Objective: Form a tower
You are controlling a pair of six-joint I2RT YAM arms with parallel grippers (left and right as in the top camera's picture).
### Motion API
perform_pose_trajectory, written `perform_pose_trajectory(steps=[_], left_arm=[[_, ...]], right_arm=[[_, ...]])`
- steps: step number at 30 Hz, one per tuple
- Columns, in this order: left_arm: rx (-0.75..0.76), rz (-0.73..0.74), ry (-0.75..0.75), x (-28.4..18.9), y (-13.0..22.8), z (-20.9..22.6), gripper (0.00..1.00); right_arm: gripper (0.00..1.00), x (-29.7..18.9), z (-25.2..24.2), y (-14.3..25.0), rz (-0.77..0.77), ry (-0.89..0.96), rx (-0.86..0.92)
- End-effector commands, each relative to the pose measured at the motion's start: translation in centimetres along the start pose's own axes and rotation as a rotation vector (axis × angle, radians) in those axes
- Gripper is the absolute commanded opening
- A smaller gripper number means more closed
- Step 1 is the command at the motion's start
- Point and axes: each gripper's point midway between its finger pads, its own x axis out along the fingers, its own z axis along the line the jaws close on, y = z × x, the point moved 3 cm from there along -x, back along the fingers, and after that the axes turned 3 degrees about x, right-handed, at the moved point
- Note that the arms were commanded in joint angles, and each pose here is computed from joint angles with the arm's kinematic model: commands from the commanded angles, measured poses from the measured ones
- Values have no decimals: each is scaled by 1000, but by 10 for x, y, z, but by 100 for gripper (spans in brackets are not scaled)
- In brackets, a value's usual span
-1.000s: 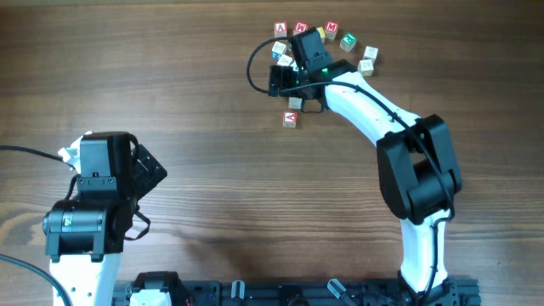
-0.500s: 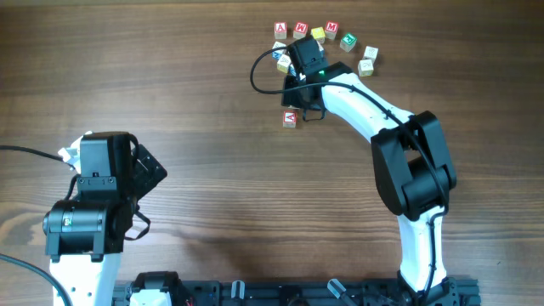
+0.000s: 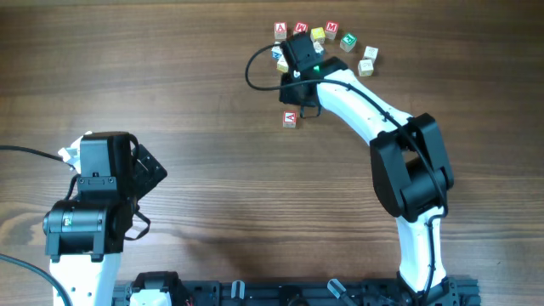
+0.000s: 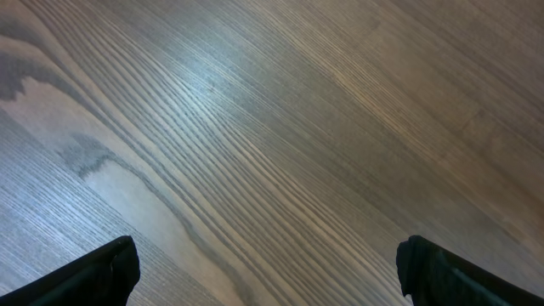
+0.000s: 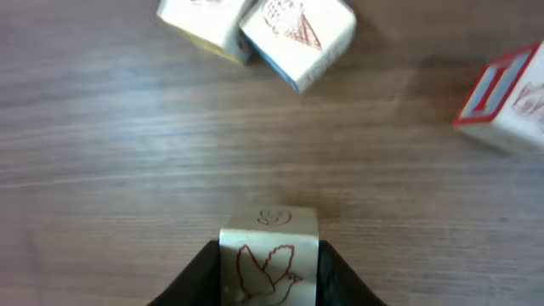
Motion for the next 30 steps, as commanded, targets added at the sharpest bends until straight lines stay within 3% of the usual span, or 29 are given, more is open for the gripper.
perform_pose_trajectory(steps=[1, 10, 17, 30], left_arm=[[-16, 2, -4, 1, 0, 1, 100], [-16, 2, -4, 1, 0, 1, 100], [-16, 2, -4, 1, 0, 1, 100], [-16, 2, -4, 1, 0, 1, 100]], right_arm=[[18, -41, 19, -24, -54, -47, -33], [14, -58, 8, 27, 181, 14, -59], [8, -59, 33, 33, 127, 9, -113], [8, -39, 20, 40, 65, 108, 44]])
